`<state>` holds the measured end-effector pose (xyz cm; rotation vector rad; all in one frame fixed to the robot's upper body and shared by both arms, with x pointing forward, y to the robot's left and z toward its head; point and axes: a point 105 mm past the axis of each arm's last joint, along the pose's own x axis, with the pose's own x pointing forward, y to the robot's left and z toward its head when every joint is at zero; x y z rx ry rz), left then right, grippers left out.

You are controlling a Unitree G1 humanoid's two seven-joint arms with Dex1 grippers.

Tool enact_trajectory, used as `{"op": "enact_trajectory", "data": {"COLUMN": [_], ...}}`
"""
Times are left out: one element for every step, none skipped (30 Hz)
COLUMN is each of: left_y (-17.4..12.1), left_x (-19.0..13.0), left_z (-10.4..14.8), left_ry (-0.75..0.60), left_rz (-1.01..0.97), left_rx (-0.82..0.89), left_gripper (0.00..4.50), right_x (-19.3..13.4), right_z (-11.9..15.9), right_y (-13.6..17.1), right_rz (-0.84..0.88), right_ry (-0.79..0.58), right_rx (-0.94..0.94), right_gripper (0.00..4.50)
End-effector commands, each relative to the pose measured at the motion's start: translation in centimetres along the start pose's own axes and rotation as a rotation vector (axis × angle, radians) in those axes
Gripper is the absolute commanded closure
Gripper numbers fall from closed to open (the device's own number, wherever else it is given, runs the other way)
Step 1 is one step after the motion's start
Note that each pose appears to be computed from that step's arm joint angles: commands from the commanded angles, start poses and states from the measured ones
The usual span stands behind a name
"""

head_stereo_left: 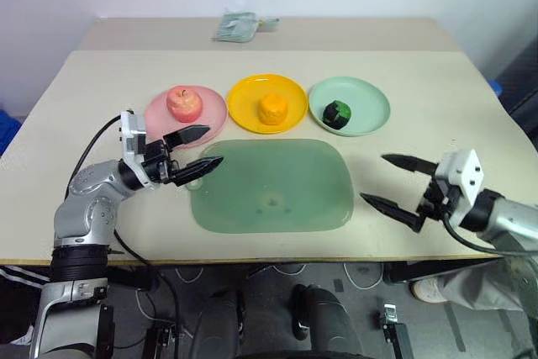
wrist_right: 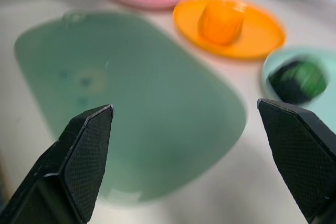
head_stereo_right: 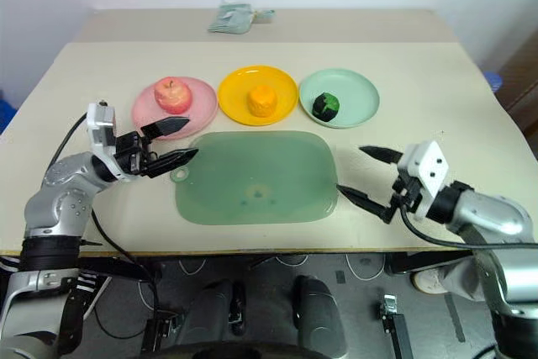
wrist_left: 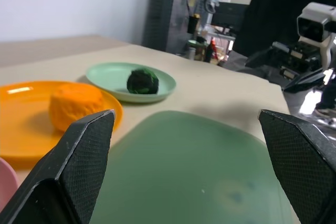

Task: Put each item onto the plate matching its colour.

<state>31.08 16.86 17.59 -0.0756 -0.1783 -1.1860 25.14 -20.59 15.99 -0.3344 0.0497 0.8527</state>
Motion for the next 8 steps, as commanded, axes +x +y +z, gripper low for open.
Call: {"op": "enact_trajectory", "data": {"left_y": [-0.1, -0.1, -0.1, -0.3, -0.4, -0.6, -0.7, -0.8], "left_x": [0.5, 0.5, 0.5, 0.5, 0.5, 0.5, 0.5, 0.4], "left_z": [0.7, 0.6, 0.5, 0.4, 0.3, 0.3, 0.3, 0.2], "left_ry": [-0.032, -0.04, -0.045, -0.051, -0.055, -0.057, -0.057, -0.054], "left_rz": [-0.014, -0.008, -0.004, -0.001, 0.001, 0.004, 0.005, 0.011], "left_rx": [0.028, 0.027, 0.029, 0.026, 0.022, 0.021, 0.02, 0.021], "left_gripper": [0.0, 0.0, 0.0, 0.0, 0.0, 0.0, 0.0, 0.0], "right_x": [-0.5, -0.2, 0.0, 0.2, 0.3, 0.4, 0.4, 0.6], "right_z": [1.9, 2.4, 2.6, 2.8, 2.8, 2.8, 2.7, 2.7], "right_y": [-0.7, -0.8, -0.9, -0.9, -1.0, -1.1, -1.2, -1.2], "right_rz": [-0.031, -0.03, -0.024, -0.014, -0.008, -0.005, -0.004, 0.006], "right_ry": [-0.014, -0.02, -0.022, -0.02, -0.018, -0.013, -0.01, -0.009], "right_rx": [-0.088, -0.091, -0.094, -0.097, -0.099, -0.102, -0.103, -0.104], "right_gripper": [0.03, 0.03, 0.03, 0.03, 0.03, 0.03, 0.03, 0.03]}}
